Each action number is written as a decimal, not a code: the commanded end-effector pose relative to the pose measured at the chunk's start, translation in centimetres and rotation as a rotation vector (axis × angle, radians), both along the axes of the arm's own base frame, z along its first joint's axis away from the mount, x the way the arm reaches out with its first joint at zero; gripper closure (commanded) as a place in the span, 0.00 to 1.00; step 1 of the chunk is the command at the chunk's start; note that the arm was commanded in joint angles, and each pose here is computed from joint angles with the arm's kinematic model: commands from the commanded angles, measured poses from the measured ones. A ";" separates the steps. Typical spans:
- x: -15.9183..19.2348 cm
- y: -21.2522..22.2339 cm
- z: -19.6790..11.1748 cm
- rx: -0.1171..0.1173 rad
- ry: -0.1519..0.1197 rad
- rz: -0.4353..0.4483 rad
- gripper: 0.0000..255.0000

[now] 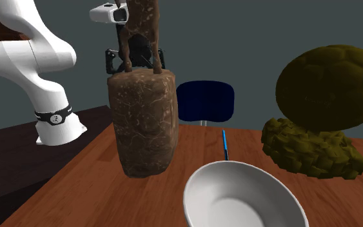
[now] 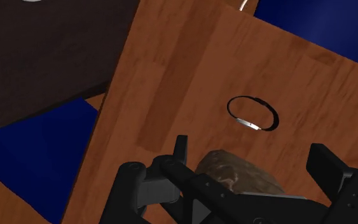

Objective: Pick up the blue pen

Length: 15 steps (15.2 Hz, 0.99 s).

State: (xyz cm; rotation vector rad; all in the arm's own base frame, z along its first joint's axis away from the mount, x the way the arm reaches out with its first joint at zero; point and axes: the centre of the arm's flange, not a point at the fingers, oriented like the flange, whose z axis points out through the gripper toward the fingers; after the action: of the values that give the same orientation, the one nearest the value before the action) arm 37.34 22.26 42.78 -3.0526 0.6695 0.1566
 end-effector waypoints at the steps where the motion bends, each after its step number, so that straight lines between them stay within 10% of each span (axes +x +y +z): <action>1: 0.9 2.3 -0.8 0.000 0.000 -0.036 0.00; 15: 10.0 16.1 -8.6 -0.011 0.003 -0.262 0.00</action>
State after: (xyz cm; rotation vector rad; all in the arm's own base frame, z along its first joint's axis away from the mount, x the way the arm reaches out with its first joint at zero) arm 46.52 37.30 34.82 -2.9466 1.0332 0.1539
